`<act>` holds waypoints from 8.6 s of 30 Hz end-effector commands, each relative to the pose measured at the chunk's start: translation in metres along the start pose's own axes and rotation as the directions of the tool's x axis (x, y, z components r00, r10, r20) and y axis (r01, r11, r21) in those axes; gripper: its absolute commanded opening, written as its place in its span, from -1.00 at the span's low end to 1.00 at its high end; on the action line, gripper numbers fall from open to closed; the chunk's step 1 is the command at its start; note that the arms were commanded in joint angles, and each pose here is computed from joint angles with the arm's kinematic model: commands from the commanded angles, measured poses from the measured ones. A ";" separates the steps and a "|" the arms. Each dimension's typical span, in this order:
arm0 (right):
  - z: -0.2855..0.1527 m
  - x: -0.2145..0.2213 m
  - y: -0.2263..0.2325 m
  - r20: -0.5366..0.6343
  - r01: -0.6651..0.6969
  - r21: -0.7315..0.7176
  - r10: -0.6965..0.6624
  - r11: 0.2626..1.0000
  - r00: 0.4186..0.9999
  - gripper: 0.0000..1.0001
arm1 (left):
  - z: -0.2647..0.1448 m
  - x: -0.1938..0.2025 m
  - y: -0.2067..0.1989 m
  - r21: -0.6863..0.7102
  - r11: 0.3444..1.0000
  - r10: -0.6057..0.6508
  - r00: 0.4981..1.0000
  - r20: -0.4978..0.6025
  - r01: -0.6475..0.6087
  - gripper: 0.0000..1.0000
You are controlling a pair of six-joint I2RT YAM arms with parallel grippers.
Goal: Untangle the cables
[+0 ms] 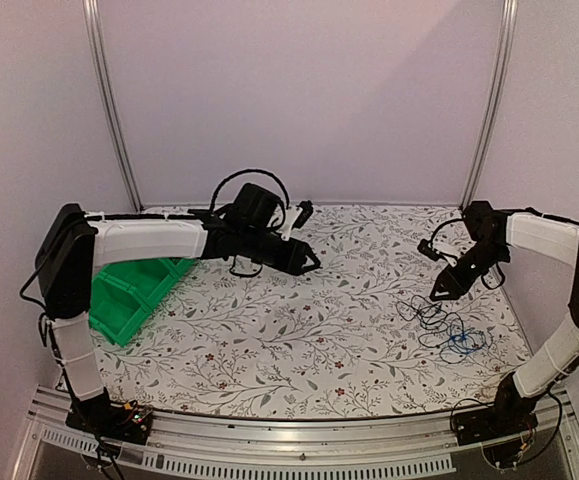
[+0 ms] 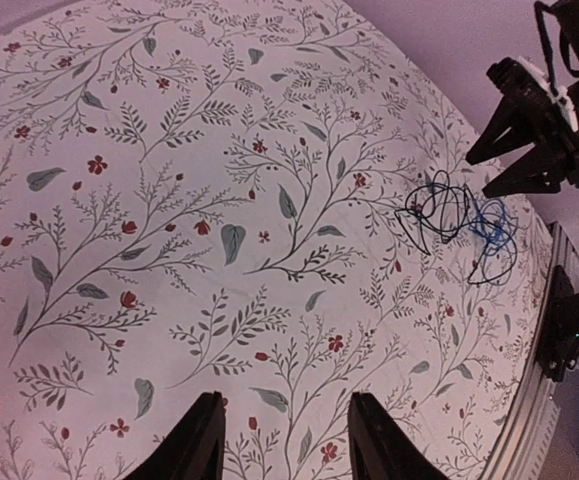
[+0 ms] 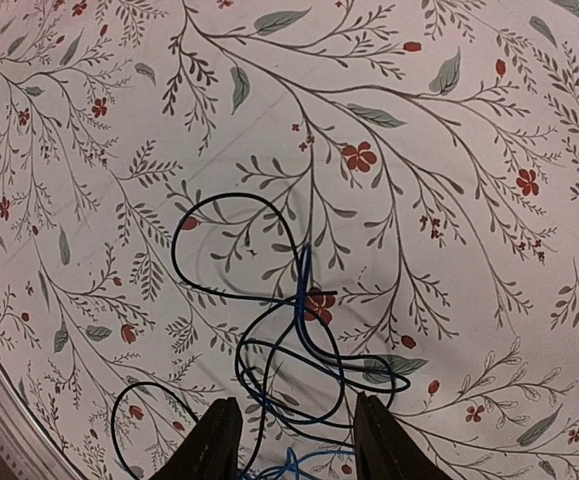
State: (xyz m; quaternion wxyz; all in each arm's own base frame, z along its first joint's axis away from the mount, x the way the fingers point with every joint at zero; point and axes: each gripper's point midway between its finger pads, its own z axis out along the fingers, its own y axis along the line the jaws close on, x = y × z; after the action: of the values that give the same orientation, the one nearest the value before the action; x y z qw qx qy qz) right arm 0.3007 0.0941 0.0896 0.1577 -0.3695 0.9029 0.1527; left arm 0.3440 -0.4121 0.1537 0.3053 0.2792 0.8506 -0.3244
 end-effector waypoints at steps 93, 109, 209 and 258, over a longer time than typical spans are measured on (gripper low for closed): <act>0.029 -0.043 0.069 -0.071 0.159 -0.116 -0.168 0.980 0.983 0.14 | -0.022 0.002 -0.111 0.120 0.946 0.254 0.920 0.299 -0.301 0.07; 0.113 -0.019 0.049 -0.183 0.024 -0.143 -0.050 0.989 0.982 0.00 | -0.023 0.009 -0.095 0.064 0.967 0.219 0.937 0.274 -0.245 0.08; -0.178 -0.226 0.212 0.580 0.541 -0.191 -0.350 0.819 0.735 -1.00 | -0.080 -0.093 -0.099 0.089 0.945 0.193 0.753 0.629 -0.316 0.08; -0.086 -0.147 0.156 0.353 0.441 -0.101 -0.383 0.892 0.854 0.14 | -0.119 -0.067 0.007 -0.157 0.976 0.212 0.847 0.487 -0.154 -1.00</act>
State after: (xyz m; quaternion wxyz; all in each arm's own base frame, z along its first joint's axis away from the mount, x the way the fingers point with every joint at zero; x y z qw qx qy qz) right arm 0.2685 0.2739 0.2590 0.2772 -0.5365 0.7452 0.2829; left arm 0.3419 -0.3923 0.2802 0.5603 0.2762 0.6844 -0.3760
